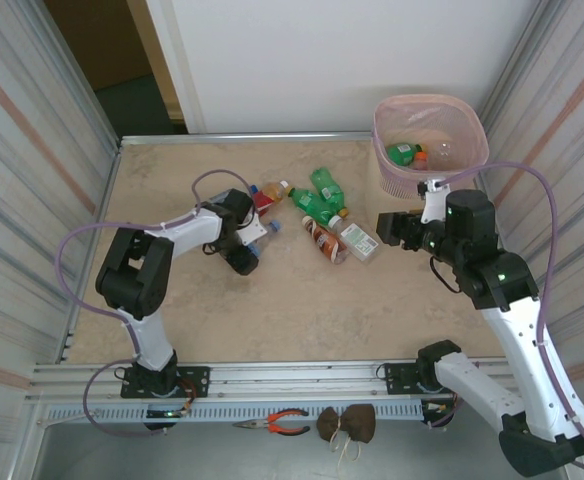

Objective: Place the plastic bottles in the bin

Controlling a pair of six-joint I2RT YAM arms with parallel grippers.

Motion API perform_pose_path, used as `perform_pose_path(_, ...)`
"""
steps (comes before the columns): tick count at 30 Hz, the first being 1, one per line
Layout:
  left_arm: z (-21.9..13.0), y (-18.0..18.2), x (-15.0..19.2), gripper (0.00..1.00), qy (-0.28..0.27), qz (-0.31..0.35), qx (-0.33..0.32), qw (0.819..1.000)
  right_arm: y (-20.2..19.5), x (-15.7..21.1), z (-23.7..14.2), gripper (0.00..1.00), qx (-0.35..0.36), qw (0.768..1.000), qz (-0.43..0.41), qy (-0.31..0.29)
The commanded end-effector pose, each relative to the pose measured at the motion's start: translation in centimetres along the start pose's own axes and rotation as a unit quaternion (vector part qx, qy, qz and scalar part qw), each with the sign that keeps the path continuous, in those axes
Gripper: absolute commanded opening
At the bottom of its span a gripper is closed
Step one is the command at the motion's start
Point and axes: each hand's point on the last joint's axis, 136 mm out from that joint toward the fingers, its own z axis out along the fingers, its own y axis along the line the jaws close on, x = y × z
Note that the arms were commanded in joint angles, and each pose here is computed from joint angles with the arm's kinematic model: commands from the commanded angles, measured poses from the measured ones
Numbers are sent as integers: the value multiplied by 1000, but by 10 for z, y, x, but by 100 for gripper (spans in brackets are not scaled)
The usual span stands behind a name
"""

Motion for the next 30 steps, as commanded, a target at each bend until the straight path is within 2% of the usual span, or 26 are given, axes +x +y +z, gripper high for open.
perform_pose_path(1,-3,-5,3,71,12,18,1,1000,0,-1,-5,75,3,1000,7,-12)
perform_pose_path(9,-26,-13,-6,65,-31,37,-1,999,0,-4,-14,75,5,1000,7,-24)
perform_pose_path(15,-58,-26,-17,63,-97,51,11,994,5,-9,-21,75,-6,999,9,-34)
perform_pose_path(19,-96,-35,-29,62,-161,59,25,985,13,-14,-25,75,-27,999,13,-45)
perform_pose_path(25,-169,-62,-50,61,-286,62,82,953,42,-33,-36,75,-110,990,21,-89)
perform_pose_path(30,-229,-79,-62,61,-383,57,119,915,69,-52,-43,76,-194,971,30,-137)
